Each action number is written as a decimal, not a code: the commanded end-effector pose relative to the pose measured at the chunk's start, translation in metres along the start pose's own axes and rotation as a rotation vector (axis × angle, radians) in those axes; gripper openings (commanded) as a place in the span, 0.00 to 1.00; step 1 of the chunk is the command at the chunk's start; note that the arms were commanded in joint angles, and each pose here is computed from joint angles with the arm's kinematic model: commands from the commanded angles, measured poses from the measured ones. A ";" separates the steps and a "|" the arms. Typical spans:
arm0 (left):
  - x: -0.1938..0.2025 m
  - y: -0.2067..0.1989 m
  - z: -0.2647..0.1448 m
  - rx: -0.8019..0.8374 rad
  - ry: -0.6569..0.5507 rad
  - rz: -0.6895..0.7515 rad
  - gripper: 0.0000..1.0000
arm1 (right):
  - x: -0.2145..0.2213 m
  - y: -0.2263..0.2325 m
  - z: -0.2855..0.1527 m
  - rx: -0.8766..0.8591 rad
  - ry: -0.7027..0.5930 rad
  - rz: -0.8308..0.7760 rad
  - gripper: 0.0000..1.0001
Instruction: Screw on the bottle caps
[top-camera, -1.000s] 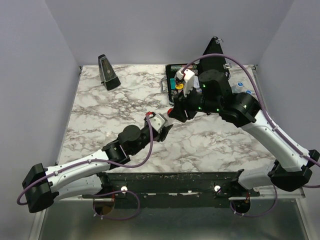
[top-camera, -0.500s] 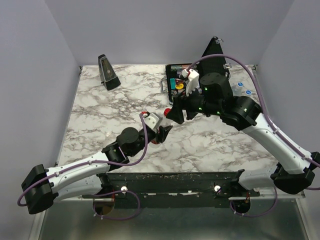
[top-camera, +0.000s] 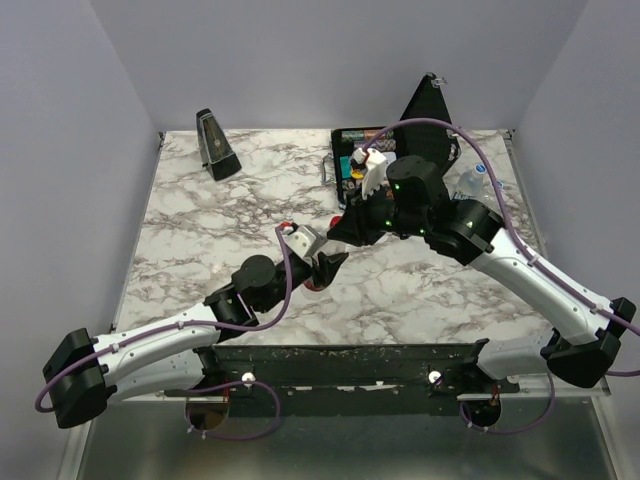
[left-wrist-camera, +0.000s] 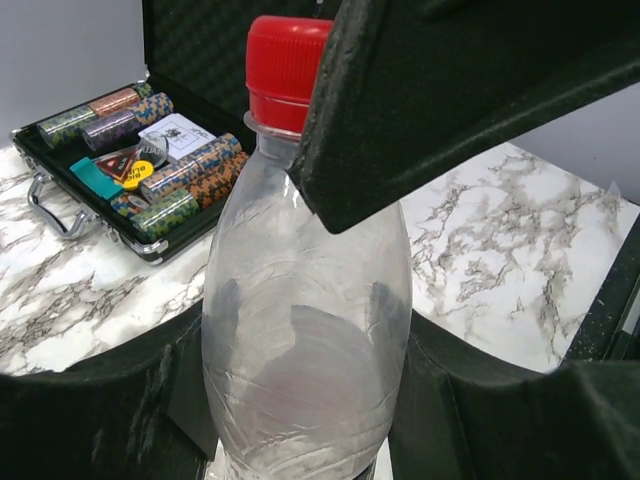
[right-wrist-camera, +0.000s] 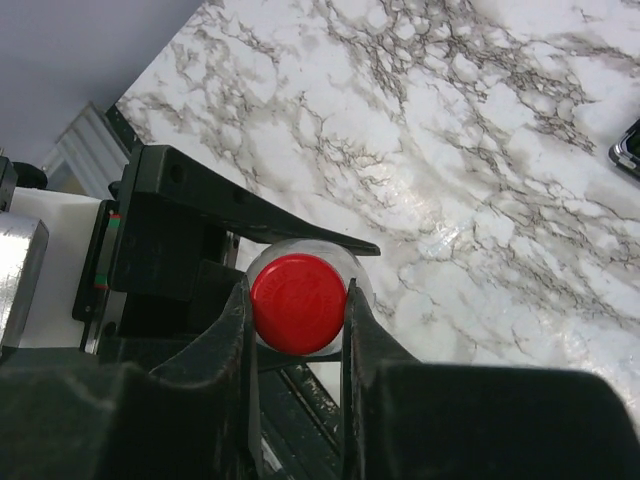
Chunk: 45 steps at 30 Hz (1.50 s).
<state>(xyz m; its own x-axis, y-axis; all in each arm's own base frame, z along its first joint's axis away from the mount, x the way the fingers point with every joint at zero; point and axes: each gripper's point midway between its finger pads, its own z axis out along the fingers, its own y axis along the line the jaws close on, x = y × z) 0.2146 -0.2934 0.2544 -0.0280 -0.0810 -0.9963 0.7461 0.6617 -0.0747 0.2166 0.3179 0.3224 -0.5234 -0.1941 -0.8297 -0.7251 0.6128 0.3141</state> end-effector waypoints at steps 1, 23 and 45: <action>-0.004 0.002 -0.001 -0.012 -0.024 -0.020 0.54 | -0.008 -0.003 0.000 0.015 -0.044 -0.022 0.11; 0.027 0.179 -0.099 -0.665 0.078 -0.366 0.99 | 0.003 -0.210 -0.098 0.797 -0.191 -0.047 0.03; -0.047 0.212 -0.212 -1.027 -0.217 0.016 0.99 | 0.061 -0.324 -0.098 0.974 -0.112 0.138 0.08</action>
<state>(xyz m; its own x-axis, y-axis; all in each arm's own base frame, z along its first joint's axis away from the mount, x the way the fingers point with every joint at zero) 0.2464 -0.0045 0.2729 0.1117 -0.1797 -0.9774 -0.1538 0.9685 -0.1956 0.3701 0.0312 0.2196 -0.4852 -0.0355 -0.8737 0.0661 0.9948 -0.0771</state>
